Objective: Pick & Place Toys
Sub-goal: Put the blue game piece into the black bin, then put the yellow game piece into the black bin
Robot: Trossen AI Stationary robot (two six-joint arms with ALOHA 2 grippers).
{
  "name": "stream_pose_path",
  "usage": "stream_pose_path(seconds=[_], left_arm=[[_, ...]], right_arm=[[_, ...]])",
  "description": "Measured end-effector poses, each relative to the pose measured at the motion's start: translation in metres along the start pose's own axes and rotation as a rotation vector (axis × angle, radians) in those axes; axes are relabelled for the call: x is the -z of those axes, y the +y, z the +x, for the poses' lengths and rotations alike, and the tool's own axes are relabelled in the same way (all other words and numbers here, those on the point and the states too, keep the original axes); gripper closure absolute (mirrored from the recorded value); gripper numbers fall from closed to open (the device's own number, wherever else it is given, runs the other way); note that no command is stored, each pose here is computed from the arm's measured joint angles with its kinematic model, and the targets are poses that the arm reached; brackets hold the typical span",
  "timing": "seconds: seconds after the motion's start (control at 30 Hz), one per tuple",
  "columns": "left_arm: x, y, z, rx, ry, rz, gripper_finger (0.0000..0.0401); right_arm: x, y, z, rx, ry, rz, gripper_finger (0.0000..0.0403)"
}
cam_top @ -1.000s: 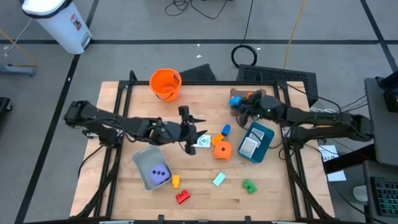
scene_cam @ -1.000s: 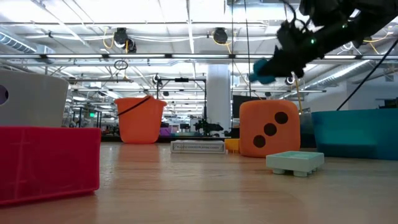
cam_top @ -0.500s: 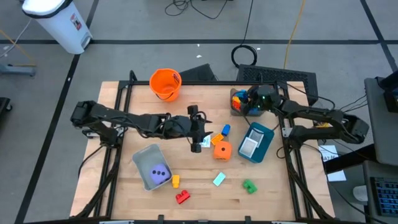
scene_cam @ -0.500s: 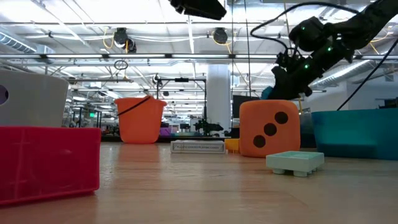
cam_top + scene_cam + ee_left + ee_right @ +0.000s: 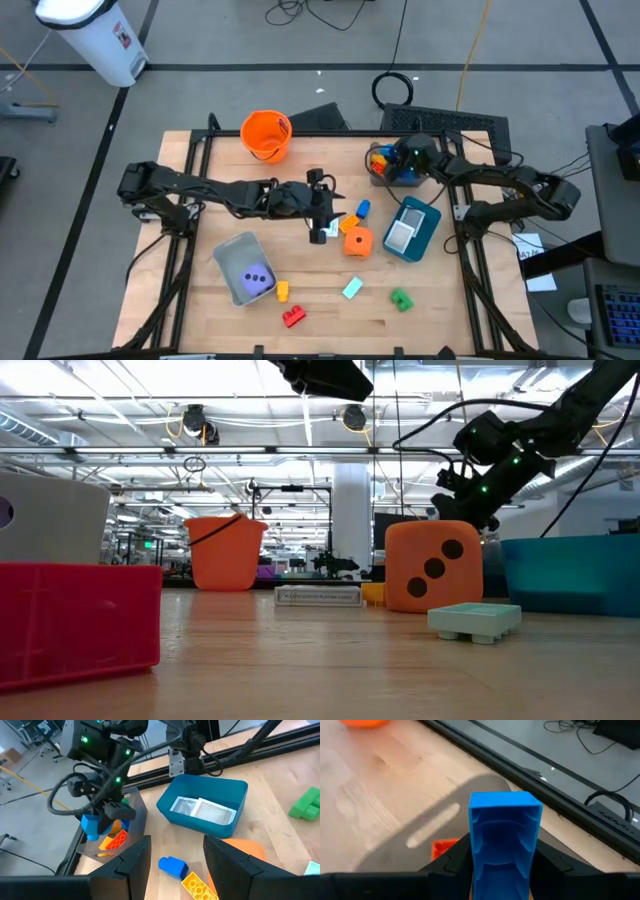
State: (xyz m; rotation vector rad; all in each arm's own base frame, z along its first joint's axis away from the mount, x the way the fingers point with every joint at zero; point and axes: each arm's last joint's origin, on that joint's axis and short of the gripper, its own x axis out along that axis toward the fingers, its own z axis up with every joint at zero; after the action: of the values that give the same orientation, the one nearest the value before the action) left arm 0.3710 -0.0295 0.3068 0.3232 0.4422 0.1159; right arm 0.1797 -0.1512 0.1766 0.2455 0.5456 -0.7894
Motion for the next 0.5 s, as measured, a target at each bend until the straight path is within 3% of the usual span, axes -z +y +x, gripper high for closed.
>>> stream_pose_path(seconds=[0.37, 0.5], left_arm=[[-0.0002, 0.0, -0.0001, 0.001, -0.002, 0.0, 0.0215], [0.0, -0.0001, -0.0001, 0.002, 0.0, 0.001, 0.0215]], right_arm=[[-0.0016, -0.0057, 0.0016, 0.018, -0.015, -0.024, 0.0202], [-0.008, -0.0038, -0.0066, -0.058, -0.061, -0.015, 0.0188]])
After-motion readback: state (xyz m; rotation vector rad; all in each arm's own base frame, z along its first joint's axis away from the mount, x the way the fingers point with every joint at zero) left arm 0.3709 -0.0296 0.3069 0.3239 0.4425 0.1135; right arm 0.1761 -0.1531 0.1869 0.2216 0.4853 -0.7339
